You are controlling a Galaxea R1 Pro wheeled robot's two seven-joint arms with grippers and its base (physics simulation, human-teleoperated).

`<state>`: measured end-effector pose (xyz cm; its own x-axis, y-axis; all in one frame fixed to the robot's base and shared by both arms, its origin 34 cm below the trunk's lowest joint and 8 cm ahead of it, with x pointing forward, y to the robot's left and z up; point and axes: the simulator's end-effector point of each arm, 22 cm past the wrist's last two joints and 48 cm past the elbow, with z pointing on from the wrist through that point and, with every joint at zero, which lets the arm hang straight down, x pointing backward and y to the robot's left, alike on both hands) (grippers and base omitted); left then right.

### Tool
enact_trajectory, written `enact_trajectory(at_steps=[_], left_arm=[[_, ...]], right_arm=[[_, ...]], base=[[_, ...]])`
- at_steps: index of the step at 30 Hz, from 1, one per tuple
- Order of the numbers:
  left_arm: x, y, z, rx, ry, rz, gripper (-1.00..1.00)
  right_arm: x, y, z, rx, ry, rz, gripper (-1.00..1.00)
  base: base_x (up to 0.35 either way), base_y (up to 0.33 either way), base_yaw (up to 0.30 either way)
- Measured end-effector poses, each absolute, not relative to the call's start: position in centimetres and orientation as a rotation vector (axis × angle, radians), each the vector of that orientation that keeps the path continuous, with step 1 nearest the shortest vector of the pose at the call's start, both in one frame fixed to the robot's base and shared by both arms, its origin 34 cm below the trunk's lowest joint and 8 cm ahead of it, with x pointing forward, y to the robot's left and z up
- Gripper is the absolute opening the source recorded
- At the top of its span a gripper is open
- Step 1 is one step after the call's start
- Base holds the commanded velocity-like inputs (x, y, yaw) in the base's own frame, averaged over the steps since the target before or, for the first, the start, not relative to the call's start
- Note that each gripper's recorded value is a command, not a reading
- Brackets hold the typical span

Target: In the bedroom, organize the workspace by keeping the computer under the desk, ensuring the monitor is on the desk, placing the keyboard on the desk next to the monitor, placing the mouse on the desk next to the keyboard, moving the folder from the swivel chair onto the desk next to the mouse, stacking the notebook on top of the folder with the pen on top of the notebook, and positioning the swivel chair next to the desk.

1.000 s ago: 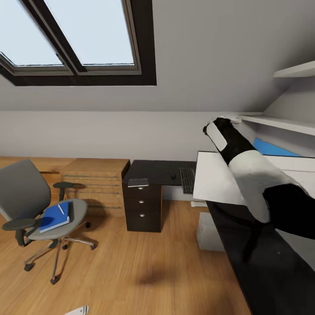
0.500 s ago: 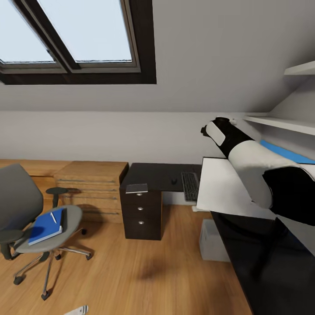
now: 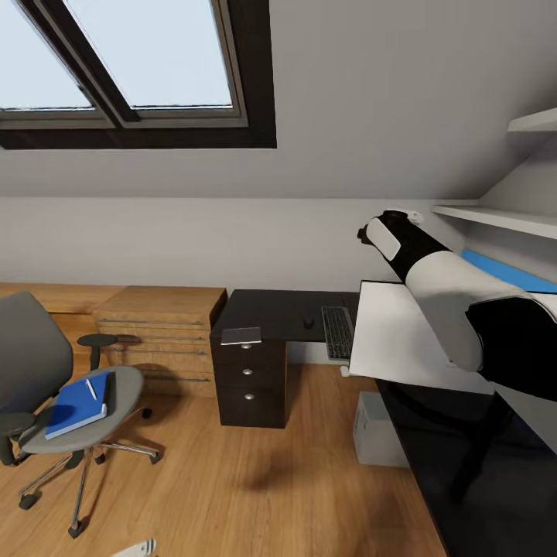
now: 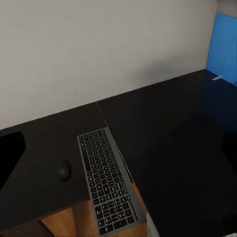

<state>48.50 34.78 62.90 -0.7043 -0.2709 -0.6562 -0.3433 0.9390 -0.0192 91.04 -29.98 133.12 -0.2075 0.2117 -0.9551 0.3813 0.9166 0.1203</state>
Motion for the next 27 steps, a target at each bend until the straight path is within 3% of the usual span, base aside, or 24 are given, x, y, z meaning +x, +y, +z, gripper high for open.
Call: enact_trajectory(at_steps=[6,16,27], left_arm=[[48.8,35.1,63.3,-0.432,2.353,0.145,1.00],[47.7,34.9,62.6,-0.435,2.374,0.148,1.00],[47.6,34.8,62.5,-0.435,2.377,0.148,1.00]], right_arm=[[91.0,-30.1,132.8,0.449,1.797,-0.166,1.00],[91.0,-30.2,131.5,0.450,1.813,-0.172,1.00],[91.0,-30.7,131.2,0.454,1.818,-0.178,1.00]], base=[[0.035,0.000,0.000],[0.251,0.000,0.000],[0.042,0.000,0.000]])
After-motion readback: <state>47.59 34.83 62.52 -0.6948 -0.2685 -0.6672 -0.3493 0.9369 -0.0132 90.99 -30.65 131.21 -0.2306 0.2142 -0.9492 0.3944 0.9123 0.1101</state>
